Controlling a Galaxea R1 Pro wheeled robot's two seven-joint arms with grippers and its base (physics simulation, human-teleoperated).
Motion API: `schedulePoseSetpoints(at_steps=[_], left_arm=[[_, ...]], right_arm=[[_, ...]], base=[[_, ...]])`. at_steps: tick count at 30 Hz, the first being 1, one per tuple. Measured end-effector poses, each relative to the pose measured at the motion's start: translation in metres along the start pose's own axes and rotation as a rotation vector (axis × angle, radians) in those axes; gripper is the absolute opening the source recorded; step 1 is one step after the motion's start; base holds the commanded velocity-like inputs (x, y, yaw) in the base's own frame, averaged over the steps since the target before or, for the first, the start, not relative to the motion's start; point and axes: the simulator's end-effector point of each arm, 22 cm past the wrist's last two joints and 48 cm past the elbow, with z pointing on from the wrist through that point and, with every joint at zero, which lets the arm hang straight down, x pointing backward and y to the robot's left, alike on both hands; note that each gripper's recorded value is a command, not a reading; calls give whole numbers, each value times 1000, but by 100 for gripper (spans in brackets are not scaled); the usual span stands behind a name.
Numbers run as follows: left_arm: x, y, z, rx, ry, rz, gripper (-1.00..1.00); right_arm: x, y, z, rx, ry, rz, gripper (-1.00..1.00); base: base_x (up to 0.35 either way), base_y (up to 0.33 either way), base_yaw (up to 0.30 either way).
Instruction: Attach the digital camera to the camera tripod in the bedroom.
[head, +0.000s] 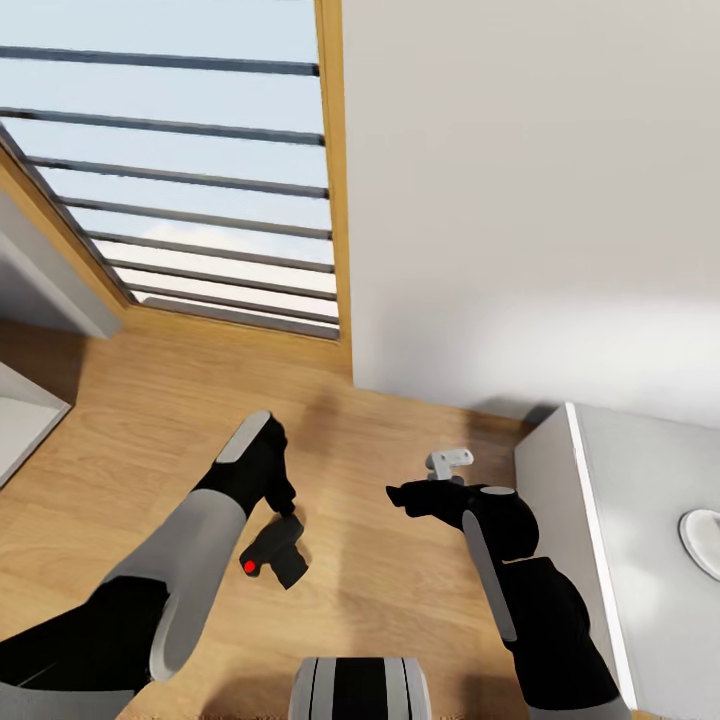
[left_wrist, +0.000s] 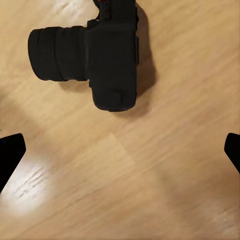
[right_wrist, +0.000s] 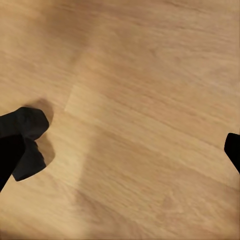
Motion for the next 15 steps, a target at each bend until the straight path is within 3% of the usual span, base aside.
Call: schedulePoseSetpoints(at_steps=[15], left_arm=[[2, 9, 33, -44, -35, 9, 100]], right_arm=[[26, -1, 25, -11, 61, 8, 100]], base=[[0, 0, 0]])
